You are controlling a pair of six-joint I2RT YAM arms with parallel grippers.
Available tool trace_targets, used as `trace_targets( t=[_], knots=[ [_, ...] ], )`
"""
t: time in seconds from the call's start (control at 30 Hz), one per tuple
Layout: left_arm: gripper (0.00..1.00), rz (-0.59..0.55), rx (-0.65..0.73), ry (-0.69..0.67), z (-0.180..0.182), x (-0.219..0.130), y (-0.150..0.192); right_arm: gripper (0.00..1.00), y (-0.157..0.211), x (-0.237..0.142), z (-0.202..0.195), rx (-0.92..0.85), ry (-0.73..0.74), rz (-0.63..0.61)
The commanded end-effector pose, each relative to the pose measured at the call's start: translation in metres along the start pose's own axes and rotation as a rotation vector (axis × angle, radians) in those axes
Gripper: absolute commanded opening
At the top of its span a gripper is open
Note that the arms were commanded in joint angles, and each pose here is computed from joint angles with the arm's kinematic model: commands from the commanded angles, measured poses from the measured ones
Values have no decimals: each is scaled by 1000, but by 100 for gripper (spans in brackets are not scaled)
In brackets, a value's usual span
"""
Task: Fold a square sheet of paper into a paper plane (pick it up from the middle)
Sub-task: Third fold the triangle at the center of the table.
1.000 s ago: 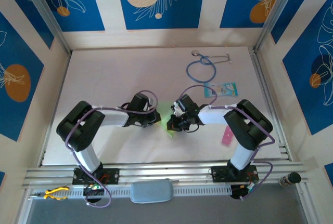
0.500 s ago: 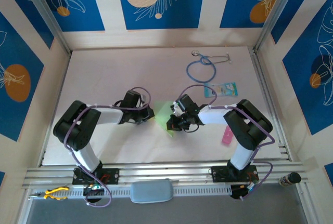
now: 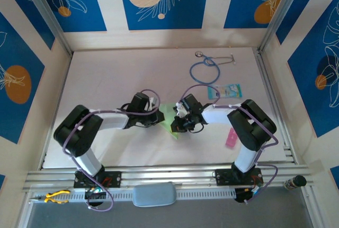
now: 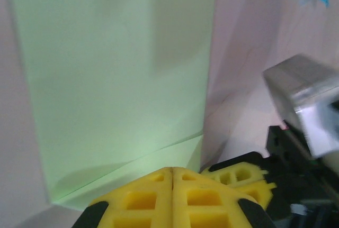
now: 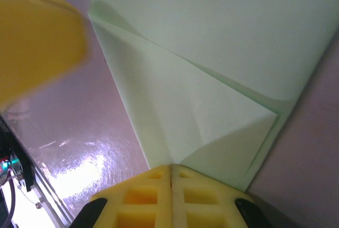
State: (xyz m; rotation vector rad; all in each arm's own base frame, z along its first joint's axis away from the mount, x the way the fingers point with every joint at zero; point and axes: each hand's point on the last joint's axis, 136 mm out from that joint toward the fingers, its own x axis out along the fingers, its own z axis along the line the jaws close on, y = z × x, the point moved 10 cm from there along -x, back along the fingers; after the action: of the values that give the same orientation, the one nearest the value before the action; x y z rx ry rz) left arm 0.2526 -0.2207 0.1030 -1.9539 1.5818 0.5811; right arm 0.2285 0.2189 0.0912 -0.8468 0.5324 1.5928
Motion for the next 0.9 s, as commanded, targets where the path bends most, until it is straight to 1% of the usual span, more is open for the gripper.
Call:
trace_targets(
  t=[0.0,0.2,0.37,0.5,0.67,0.87],
  knots=[
    [6,16,-15,6,1,11,0,0,6,2,-12,17,70,59],
    [3,25,-47,-137,29,18,8,3,3,-7,-1,7,37,36],
    [2,36,-56,-154,38,18,16,6,0,-18,20,-34,-29,3],
    [2,37,-58,-155,39,18,17,7,-2,-13,29,-48,-72,7],
    [2,35,-50,-151,35,18,14,8,0,3,26,-38,-53,46],
    [1,30,-50,-158,36,16,12,8,15,13,4,6,26,79]
  ],
)
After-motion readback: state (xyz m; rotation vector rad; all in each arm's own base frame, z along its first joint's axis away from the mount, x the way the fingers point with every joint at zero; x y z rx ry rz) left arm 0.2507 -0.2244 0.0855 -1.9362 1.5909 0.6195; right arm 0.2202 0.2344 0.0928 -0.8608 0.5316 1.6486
